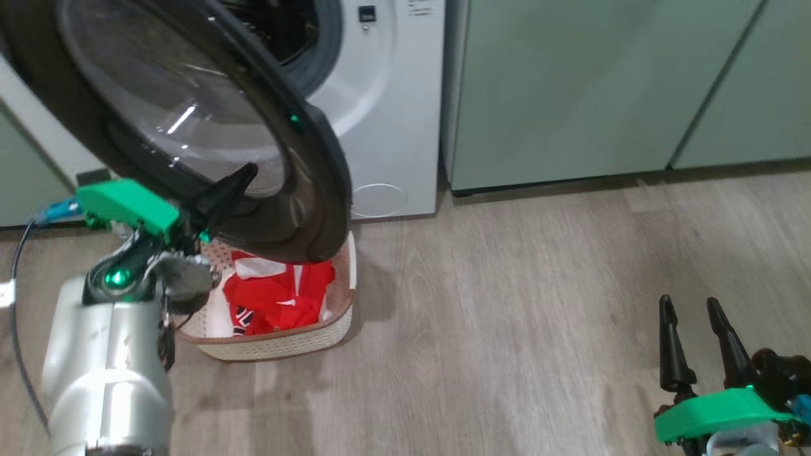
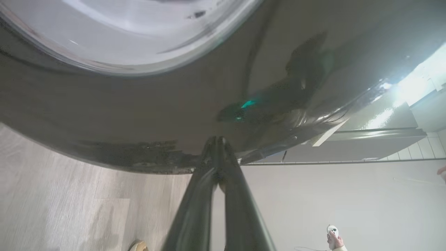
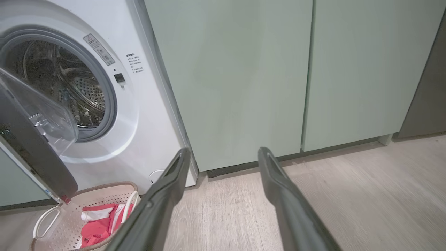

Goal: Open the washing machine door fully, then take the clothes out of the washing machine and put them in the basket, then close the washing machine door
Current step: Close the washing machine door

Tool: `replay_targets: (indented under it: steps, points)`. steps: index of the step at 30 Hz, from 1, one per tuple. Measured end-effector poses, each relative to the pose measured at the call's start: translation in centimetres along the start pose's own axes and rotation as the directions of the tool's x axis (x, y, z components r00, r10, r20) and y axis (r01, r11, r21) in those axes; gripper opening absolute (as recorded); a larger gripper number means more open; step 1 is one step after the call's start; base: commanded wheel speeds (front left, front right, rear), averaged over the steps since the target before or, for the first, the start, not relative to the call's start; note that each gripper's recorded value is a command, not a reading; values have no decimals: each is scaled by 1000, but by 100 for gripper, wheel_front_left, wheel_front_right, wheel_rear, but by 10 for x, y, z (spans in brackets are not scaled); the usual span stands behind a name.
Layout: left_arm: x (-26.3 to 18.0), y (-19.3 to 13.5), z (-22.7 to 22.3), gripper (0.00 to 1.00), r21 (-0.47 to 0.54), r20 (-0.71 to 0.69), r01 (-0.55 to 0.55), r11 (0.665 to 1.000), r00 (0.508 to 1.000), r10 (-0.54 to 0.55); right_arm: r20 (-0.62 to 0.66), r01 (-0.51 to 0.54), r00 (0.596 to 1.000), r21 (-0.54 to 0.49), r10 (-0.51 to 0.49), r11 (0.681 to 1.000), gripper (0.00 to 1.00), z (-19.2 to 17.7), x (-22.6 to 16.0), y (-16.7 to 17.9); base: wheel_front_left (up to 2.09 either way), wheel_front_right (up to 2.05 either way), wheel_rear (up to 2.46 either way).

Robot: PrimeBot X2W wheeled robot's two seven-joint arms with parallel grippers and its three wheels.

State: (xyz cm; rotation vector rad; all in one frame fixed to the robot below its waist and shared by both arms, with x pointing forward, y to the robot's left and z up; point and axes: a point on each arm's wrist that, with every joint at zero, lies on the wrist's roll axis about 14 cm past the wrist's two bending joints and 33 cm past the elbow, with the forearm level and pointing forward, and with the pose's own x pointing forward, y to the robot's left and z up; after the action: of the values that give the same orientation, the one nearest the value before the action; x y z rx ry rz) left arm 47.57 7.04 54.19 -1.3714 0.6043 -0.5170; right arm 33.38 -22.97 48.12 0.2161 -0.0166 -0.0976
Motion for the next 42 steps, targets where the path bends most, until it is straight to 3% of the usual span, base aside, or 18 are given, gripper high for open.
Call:
replay_targets:
  steps: [2, 4, 10, 18, 25, 31, 33, 35, 42]
  points:
    - [-14, 7, 8, 39, 12, 41, -15, 1000, 999, 14, 0, -18, 1000, 1, 18, 1000, 100, 0, 2, 6, 0, 0, 0]
    - [-32, 20, 17, 98, 44, 93, -64, 997, 994, 60, 4, -37, 999, 2, 37, 999, 100, 1, 4, 12, 0, 0, 0]
    - [-88, 53, 44, 100, 127, 287, -201, 971, 945, 158, 12, -93, 996, 4, 93, 996, 100, 3, 12, 30, 0, 0, 0]
    - [-133, 63, 58, 100, 335, 519, -361, 870, 841, 149, 23, -119, 993, 11, 118, 993, 100, 6, 17, 39, 0, 0, 0]
    - [-157, 76, 53, 100, 523, 636, -492, 696, 769, 66, 39, -120, 992, 14, 119, 993, 100, 12, 18, 39, 0, 0, 0]
    - [-158, 95, 41, 100, 601, 618, -537, 592, 782, 82, 46, -112, 993, 23, 111, 993, 100, 13, 16, 38, 0, 0, 0]
    - [-162, 86, 51, 100, 617, 641, -553, 559, 766, 51, 45, -106, 993, 25, 105, 994, 100, 13, 16, 36, 0, 0, 0]
    - [-167, 75, 62, 100, 638, 670, -583, 504, 742, 10, 44, -97, 994, 29, 96, 995, 100, 12, 16, 34, 0, 0, 0]
    - [-174, 91, 44, 100, 654, 678, -627, 423, 734, 40, 24, -83, 996, 38, 82, 996, 100, 5, 10, 31, 0, 0, 0]
